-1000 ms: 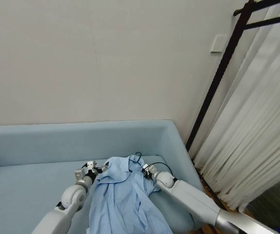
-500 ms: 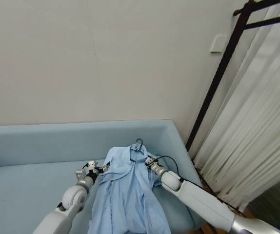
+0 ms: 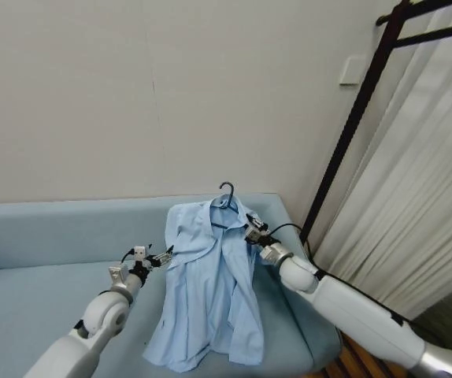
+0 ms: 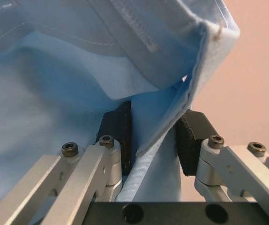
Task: Pick up the clothes from the sofa and hang them on the clothes hanger.
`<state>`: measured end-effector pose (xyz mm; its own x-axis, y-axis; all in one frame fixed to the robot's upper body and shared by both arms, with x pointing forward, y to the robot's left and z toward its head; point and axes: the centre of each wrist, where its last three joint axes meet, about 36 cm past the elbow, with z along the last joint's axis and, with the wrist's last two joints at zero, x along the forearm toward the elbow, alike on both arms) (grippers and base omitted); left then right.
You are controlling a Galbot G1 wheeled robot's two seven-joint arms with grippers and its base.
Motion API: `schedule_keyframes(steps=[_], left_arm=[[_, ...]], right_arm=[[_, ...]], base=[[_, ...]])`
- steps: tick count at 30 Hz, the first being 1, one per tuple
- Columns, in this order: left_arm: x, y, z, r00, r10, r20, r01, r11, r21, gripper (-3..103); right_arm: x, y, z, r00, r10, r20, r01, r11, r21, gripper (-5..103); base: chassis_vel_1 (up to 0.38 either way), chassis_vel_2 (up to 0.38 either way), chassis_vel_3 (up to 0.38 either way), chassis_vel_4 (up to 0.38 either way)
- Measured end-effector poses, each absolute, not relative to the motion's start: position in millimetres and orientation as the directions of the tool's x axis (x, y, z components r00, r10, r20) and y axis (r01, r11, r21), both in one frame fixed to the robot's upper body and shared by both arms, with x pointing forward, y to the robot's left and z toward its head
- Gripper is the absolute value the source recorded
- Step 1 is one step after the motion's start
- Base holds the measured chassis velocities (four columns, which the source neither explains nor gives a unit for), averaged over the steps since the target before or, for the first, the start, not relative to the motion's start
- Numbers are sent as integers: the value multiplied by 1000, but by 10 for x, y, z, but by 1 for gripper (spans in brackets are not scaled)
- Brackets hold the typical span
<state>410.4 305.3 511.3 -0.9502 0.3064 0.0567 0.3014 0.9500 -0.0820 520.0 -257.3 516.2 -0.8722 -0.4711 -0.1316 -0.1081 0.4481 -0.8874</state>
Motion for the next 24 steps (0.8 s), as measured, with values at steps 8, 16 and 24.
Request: schedule_keyframes(steps=[8,16,24], left_arm=[[3871,3164,6049,-875,478,-79,477,878,32,100],[3806,3423,6885,-829,547,-115,532,835,141,100],[3952,3744,7183,-801,595,-66,582,800,146,100]], right_arm=[[5447,-2818,5492,-763,-567,-309,81,391,-917,24],[5623,-3054,5646,-638,-657,-401,206,356,-912,24],[5665,-3169,5538,-575,-695,-431,244,357,-902,24]], base=[[0,0,0,0],[0,0,0,0],[0,0,0,0]])
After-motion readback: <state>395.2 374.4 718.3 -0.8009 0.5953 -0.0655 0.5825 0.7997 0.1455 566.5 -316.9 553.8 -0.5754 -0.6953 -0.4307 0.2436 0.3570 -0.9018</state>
